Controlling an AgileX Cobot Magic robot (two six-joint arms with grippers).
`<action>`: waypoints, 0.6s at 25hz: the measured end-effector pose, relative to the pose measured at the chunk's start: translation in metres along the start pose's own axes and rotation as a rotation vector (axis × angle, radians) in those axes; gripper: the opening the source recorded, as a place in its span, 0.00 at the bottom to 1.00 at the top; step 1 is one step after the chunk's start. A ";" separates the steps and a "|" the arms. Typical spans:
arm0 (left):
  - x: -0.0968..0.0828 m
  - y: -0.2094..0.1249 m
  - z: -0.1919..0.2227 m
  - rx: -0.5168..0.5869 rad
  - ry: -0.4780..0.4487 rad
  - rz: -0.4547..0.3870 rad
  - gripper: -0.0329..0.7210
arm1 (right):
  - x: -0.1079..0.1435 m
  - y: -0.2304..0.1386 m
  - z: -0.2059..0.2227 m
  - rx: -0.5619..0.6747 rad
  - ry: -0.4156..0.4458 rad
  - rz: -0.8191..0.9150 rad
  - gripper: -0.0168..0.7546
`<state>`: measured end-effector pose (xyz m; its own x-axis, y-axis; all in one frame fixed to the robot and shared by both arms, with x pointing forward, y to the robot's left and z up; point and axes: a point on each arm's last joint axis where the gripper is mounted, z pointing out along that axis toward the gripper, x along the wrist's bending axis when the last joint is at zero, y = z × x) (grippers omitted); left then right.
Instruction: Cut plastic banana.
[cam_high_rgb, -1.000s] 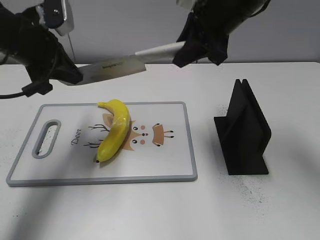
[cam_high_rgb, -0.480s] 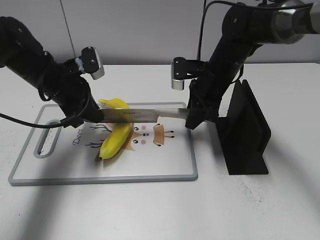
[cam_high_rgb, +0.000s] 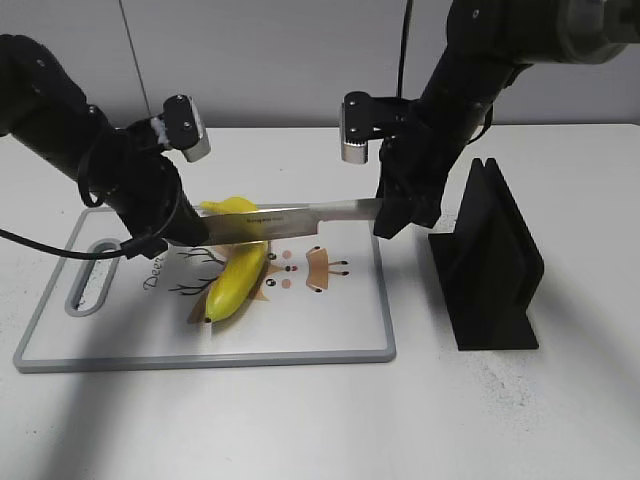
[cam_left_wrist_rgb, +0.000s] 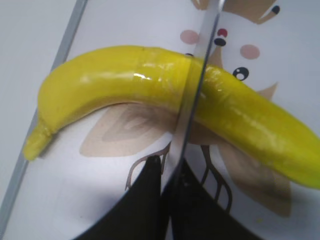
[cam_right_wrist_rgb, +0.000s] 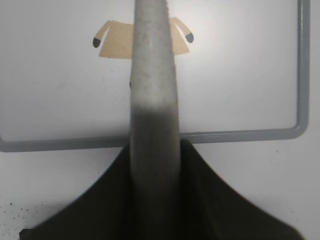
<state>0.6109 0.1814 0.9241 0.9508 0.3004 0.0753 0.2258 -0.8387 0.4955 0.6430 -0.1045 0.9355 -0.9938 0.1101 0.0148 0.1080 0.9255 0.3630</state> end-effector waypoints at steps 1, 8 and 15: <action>-0.001 0.001 -0.001 0.000 0.003 0.001 0.07 | 0.001 0.002 -0.006 -0.005 -0.012 -0.006 0.25; -0.005 0.022 -0.044 -0.043 0.088 0.063 0.06 | 0.012 0.020 -0.065 -0.065 -0.122 -0.054 0.25; -0.020 0.038 -0.088 -0.087 0.100 0.120 0.04 | 0.032 0.033 -0.115 -0.116 -0.188 -0.102 0.25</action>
<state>0.5824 0.1832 1.0173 0.9432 0.2478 0.2214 0.0888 -0.8299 0.5508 0.6120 -0.1123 1.0552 -0.9758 0.0939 -0.1976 -0.0074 0.8886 0.4586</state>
